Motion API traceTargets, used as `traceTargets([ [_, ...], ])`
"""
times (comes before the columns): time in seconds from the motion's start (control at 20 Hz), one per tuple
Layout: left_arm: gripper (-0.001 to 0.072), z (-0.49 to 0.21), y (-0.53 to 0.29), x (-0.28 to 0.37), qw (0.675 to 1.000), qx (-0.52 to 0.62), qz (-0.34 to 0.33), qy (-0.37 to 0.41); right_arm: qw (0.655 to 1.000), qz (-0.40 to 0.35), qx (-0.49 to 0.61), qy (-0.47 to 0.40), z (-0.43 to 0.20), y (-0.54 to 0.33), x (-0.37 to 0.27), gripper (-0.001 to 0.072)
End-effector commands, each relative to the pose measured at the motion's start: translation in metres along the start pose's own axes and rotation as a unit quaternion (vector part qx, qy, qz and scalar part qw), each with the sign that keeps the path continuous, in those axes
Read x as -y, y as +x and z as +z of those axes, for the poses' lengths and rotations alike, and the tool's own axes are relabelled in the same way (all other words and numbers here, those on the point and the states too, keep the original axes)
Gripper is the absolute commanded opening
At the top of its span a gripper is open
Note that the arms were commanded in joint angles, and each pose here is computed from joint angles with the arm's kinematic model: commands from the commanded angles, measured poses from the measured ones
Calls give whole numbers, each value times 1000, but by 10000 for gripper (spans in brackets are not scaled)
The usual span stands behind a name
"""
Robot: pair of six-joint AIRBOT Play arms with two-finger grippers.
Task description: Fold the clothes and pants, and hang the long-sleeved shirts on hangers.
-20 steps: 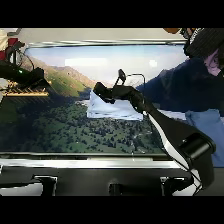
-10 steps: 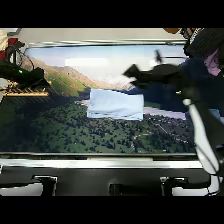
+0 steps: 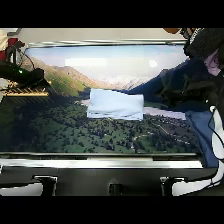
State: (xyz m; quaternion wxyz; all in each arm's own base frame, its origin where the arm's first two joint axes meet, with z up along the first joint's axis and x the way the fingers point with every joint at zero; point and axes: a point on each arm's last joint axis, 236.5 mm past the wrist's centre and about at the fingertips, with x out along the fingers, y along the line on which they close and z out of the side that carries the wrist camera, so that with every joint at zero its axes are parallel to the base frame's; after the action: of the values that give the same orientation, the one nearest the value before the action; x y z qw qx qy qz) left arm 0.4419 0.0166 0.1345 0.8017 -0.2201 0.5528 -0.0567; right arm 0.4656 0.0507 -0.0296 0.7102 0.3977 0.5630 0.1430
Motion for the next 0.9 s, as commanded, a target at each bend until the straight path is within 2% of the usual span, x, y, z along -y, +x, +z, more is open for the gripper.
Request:
traceTargets([
  [0.0,17,0,0,0,1000,0,0,5,999,18,-43,0,-19,43,14,665],
  [0.3,17,0,0,0,1000,0,0,5,997,12,-80,-16,-45,93,8,659],
  [0.35,18,0,0,0,1000,0,0,5,996,11,-83,-20,-48,97,5,639],
  [0.45,17,0,0,0,1000,0,0,5,996,9,-86,-30,-53,105,-1,502],
  [0.55,18,0,0,0,1000,0,0,5,996,16,-82,-35,-51,106,-10,163],
  [0.6,17,0,0,0,1000,0,0,5,996,24,-73,-37,-45,103,-19,38],
  [0.85,17,0,0,0,1000,0,0,5,996,41,5,-83,6,61,-80,37],
])
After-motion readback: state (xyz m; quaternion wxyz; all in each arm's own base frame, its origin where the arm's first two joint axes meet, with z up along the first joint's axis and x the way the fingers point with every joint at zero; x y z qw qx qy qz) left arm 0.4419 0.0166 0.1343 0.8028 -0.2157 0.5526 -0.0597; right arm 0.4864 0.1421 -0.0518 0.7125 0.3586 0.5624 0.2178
